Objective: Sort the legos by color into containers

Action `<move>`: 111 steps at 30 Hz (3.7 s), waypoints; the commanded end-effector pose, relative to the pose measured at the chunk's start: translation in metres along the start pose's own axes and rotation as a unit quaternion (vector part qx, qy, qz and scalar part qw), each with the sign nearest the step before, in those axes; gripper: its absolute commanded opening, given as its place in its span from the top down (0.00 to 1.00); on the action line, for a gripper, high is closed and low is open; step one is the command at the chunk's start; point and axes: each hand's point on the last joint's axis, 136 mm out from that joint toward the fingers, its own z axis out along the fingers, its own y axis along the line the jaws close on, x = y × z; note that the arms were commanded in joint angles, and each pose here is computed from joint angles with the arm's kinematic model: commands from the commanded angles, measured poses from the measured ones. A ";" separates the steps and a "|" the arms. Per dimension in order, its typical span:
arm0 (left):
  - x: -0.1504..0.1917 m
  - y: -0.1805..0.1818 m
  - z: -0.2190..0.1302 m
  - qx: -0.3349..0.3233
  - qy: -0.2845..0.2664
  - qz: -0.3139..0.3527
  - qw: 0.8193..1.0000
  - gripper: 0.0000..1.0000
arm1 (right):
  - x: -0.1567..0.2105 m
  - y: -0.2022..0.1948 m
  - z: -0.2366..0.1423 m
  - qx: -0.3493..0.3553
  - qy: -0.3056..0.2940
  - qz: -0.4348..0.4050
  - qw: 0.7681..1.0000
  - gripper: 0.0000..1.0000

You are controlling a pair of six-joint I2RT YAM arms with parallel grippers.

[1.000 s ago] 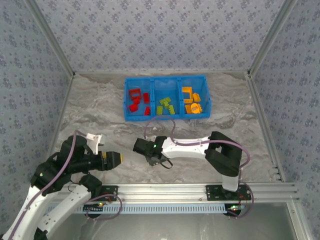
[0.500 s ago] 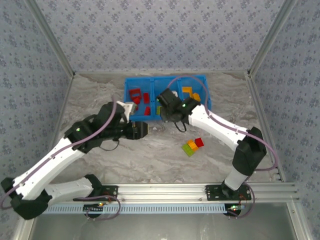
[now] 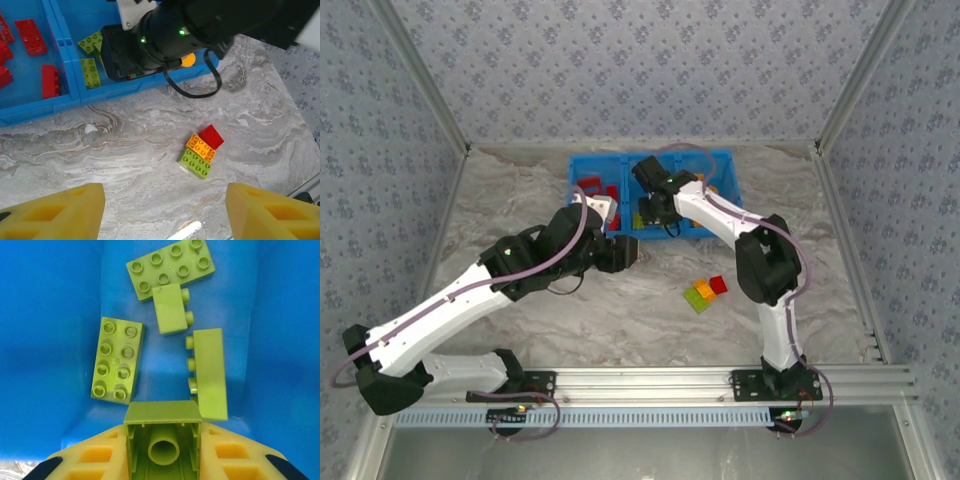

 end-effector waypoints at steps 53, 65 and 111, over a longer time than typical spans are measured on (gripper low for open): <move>0.125 -0.083 0.169 0.019 0.224 0.105 0.969 0.26 | 0.189 -0.148 -0.235 -0.017 -0.131 0.104 0.986 0.42; 0.185 -0.087 0.202 -0.024 0.239 0.264 0.934 0.04 | 0.182 -0.163 -0.272 -0.014 -0.182 0.108 0.977 0.33; 0.106 -0.039 0.182 -0.072 0.212 0.217 0.950 0.40 | 0.180 -0.139 -0.275 -0.087 -0.189 0.088 0.974 0.26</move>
